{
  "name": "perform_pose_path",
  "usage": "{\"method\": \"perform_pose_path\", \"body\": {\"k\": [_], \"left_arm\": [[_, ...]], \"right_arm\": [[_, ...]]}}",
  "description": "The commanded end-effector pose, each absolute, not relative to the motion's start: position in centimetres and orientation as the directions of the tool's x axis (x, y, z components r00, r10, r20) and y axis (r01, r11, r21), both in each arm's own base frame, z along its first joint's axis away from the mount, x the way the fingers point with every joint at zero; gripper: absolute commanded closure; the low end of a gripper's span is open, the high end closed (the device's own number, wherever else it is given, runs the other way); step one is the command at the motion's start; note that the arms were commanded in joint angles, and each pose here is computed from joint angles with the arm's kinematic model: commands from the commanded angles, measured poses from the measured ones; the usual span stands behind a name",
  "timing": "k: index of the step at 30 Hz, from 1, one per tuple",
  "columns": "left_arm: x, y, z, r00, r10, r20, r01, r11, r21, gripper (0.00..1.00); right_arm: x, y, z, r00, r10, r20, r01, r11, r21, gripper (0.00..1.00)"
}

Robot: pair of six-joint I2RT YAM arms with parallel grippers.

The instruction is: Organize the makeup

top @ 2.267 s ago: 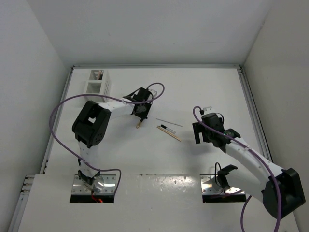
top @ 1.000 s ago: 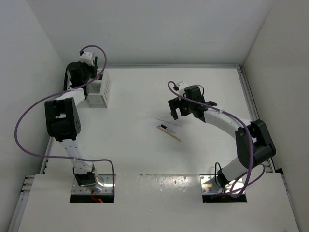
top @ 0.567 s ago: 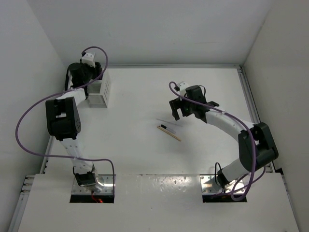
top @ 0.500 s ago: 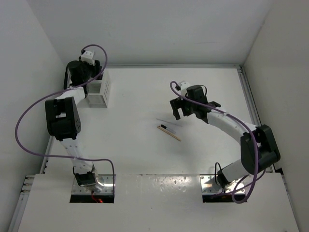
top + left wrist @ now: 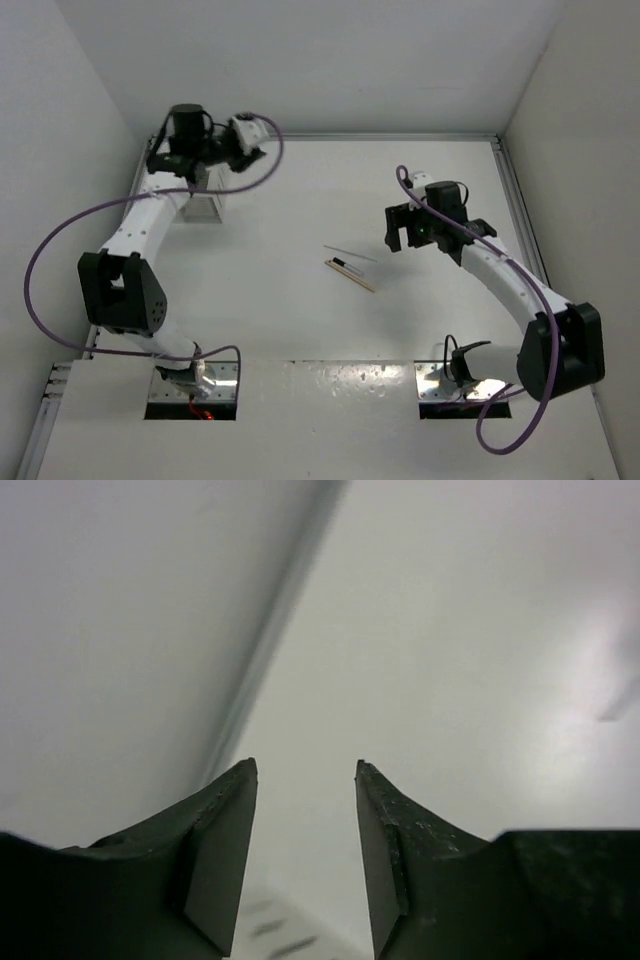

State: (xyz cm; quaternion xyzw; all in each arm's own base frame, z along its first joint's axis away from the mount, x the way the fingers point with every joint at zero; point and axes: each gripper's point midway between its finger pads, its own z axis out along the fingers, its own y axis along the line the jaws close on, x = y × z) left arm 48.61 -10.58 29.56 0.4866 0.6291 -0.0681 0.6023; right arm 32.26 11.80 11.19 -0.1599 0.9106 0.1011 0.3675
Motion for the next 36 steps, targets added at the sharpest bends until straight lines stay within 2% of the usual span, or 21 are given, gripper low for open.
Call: {"method": "perform_pose_path", "body": {"k": [1, 5, 10, 11, 14, 16, 20, 27, 36], "left_arm": [[39.5, -20.3, 22.8, 0.291, 0.554, -0.78, 0.896, 0.13, 0.425, 0.51], [35.8, -27.1, 18.7, 0.27, 0.565, -0.779, 0.947, -0.01, 0.321, 0.6], [35.6, -34.0, 15.3, 0.231, 0.596, -0.769, 0.97, -0.078, 0.231, 0.59], [35.9, -34.9, 13.1, 0.202, 0.621, -0.757, 0.978, -0.08, 0.195, 0.58], [35.9, -37.6, 12.3, 0.211, 0.62, -0.756, 0.977, -0.105, 0.186, 0.56], [35.8, -38.9, 9.8, 0.214, 0.644, -0.735, 0.977, -0.132, 0.169, 0.54], [35.9, -40.1, 7.8, 0.176, 0.666, -0.725, 0.984, -0.119, 0.13, 0.53], [34.7, -40.7, 6.1, 0.263, 0.665, -0.699, 0.964, -0.211, 0.162, 0.54], [33.0, -40.3, 2.1, 0.235, 0.721, -0.652, 0.969, -0.225, 0.101, 0.57]], "right_arm": [[30.2, 11.0, 11.1, -0.728, -0.108, -0.677, -0.312, 0.931, 0.188, 0.11], [28.6, 10.1, 11.1, -0.75, -0.087, -0.655, -0.29, 0.934, 0.208, 0.16], [26.7, 9.3, 11.0, -0.747, -0.068, -0.662, -0.271, 0.94, 0.209, 0.16], [26.5, 9.1, 10.7, -0.749, -0.061, -0.66, -0.259, 0.943, 0.207, 0.16], [25.5, 8.6, 10.8, -0.746, -0.063, -0.663, -0.254, 0.947, 0.195, 0.16], [24.9, 8.1, 11.0, -0.744, -0.08, -0.663, -0.255, 0.951, 0.172, 0.16], [24.2, 7.6, 11.1, -0.746, -0.099, -0.659, -0.258, 0.955, 0.147, 0.16], [23.1, 6.3, 12.0, -0.724, -0.115, -0.68, -0.242, 0.966, 0.094, 0.16], [22.6, 5.1, 12.3, -0.724, -0.142, -0.675, -0.233, 0.971, 0.046, 0.16]]}}
